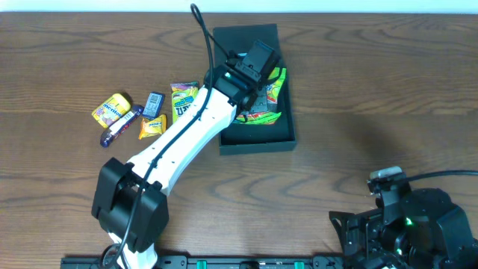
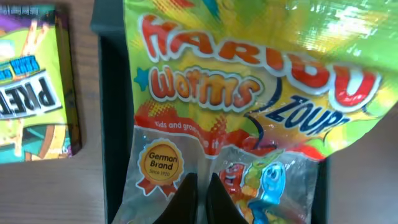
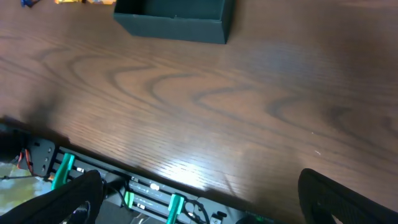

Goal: Pack container
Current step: 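Carry the Haribo bag right and drop it into the black box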

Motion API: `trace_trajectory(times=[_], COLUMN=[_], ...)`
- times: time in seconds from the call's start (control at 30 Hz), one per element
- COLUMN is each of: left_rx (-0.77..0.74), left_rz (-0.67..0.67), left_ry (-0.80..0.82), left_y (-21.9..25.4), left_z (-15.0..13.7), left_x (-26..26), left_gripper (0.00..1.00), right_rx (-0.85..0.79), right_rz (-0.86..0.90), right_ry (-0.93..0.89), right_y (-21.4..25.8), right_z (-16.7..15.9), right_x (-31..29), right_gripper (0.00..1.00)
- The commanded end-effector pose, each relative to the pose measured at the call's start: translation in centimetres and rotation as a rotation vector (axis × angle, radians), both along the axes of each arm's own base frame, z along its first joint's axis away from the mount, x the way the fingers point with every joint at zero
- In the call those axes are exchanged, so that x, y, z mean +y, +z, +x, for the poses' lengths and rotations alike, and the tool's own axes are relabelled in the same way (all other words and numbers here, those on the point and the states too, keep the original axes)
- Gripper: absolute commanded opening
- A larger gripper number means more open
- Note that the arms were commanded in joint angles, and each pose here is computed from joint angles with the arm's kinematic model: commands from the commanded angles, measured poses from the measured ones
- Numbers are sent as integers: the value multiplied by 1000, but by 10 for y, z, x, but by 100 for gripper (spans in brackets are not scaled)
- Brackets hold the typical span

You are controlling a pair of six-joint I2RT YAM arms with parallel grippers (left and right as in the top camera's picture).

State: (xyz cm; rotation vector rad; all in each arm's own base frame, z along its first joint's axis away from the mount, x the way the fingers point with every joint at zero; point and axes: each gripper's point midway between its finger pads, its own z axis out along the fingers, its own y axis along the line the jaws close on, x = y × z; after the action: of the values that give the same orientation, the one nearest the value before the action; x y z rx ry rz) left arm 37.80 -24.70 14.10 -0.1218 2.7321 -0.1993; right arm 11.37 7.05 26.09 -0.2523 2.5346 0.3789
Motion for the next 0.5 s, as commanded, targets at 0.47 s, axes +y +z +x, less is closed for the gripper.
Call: trace_trajectory(times=[0.47], left_rx=[71], left_rz=[30], left_ry=[90], left_y=[-54], left_z=[-13], left_x=[21], left_gripper=[6], right_rx=[-17], right_rz=[-4], right_ry=[5], right_y=[4], right_z=[1], right_x=[-1], right_gripper=[99])
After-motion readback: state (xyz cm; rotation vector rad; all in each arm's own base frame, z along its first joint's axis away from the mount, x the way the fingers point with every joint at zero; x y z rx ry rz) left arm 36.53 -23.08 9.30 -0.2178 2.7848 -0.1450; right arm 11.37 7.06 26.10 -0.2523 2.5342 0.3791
